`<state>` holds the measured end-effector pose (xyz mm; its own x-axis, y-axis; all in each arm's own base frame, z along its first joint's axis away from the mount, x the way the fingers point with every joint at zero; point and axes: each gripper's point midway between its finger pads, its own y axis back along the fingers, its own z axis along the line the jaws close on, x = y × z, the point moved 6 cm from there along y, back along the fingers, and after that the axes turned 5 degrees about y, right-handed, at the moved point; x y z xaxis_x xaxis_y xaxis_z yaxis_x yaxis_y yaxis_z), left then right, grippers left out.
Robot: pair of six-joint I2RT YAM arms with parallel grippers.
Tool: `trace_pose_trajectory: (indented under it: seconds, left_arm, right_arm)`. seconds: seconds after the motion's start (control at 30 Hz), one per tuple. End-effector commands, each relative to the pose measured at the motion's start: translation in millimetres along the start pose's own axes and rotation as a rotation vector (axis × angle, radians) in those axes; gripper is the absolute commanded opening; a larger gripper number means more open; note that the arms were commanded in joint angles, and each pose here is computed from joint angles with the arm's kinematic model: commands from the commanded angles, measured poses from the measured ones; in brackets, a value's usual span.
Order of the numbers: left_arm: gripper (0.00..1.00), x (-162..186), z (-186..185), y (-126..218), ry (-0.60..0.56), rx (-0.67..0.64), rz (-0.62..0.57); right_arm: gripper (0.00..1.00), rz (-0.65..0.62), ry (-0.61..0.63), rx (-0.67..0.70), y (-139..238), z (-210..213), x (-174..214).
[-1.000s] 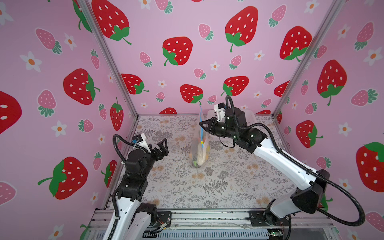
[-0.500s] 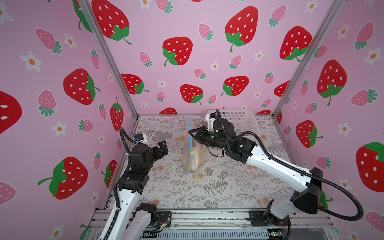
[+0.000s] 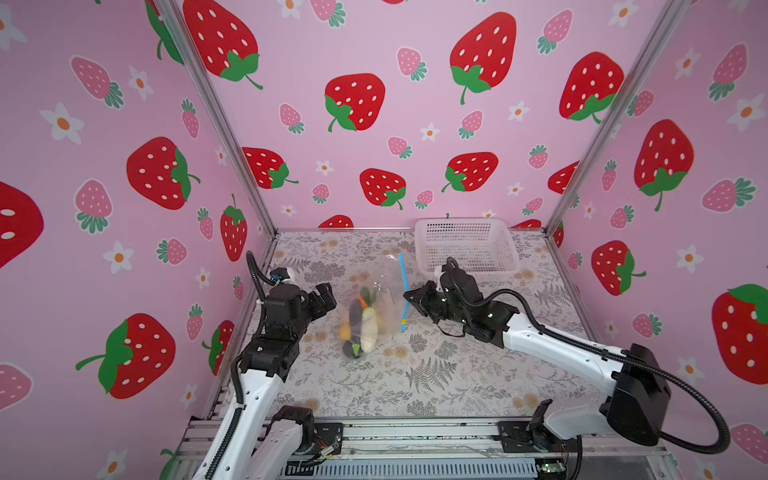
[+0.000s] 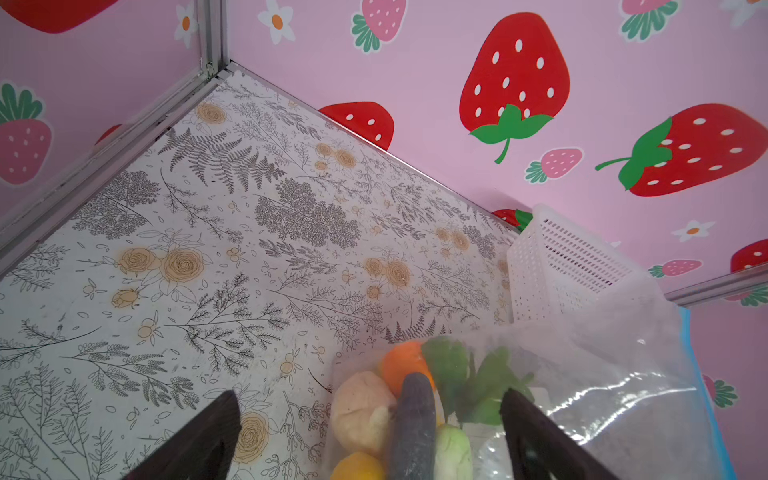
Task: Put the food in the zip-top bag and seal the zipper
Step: 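Lower the bag onto the table with the right gripper while the left gripper draws back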
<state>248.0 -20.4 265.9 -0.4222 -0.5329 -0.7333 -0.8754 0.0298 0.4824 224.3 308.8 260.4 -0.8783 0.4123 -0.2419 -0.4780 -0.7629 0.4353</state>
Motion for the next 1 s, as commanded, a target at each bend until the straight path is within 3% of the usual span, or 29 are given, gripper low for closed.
trace_pose_trajectory:
  seconds: [0.0, 0.43, 0.77, 0.97]
  left_arm:
    - [1.00, -10.9, -10.0, -0.7, 0.037, 0.028, -0.004]
    - [0.97, 16.9, -17.6, -38.0, 0.080, 0.072, 0.178]
    - [0.98, 35.1, -30.6, -50.1, 0.022, 0.065, 0.237]
    - [0.98, 39.3, -35.1, -54.2, 0.001, 0.063, 0.254]
  right_arm:
    - [0.00, -0.014, -0.054, -0.055, 22.2, -3.3, -11.4]
    - [0.00, 0.011, -0.035, 0.051, 55.7, -104.0, -29.4]
    - [0.00, 0.074, 0.043, 0.205, 69.0, -232.0, -37.0]
    - [0.00, 0.177, 0.088, 0.176, 54.6, -249.0, -44.7]
